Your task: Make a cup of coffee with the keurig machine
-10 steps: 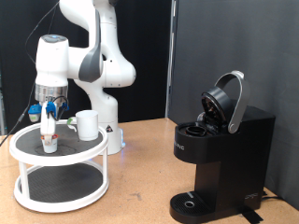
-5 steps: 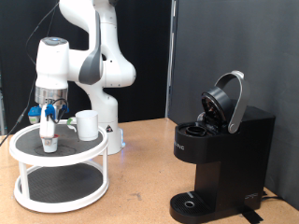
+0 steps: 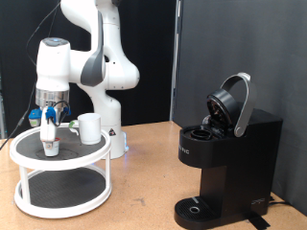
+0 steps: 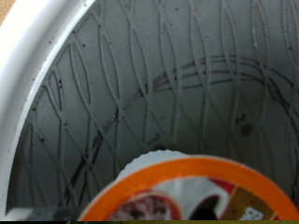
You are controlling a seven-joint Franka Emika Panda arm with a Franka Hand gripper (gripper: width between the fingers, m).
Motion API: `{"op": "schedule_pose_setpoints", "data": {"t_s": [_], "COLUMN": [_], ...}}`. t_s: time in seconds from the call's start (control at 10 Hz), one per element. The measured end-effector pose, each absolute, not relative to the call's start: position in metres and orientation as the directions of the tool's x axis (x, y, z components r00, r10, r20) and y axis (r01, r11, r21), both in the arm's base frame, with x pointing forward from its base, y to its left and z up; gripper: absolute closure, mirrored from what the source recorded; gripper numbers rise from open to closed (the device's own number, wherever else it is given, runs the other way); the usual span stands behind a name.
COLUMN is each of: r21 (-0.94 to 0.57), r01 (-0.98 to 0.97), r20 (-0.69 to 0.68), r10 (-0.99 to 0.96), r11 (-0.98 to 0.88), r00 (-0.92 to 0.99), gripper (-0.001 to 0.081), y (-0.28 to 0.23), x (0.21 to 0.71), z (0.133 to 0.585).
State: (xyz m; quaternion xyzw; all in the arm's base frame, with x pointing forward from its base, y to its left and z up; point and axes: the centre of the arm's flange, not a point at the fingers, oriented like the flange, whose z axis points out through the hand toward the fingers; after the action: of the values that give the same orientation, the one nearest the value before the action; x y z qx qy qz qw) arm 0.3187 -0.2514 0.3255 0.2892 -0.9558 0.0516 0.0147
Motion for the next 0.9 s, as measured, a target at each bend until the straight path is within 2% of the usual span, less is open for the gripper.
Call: {"op": "schedule_pose_setpoints", "data": {"t_s": [0.9], "r21": [-0.013], "r01": [-0.552], "r20": [0.015], "r10": [-0.552], "r11": [0.834], "r00": [-0.834], "gripper": [0.0417], "y": [-0.265], "x": [0.320], "z": [0.383]}}
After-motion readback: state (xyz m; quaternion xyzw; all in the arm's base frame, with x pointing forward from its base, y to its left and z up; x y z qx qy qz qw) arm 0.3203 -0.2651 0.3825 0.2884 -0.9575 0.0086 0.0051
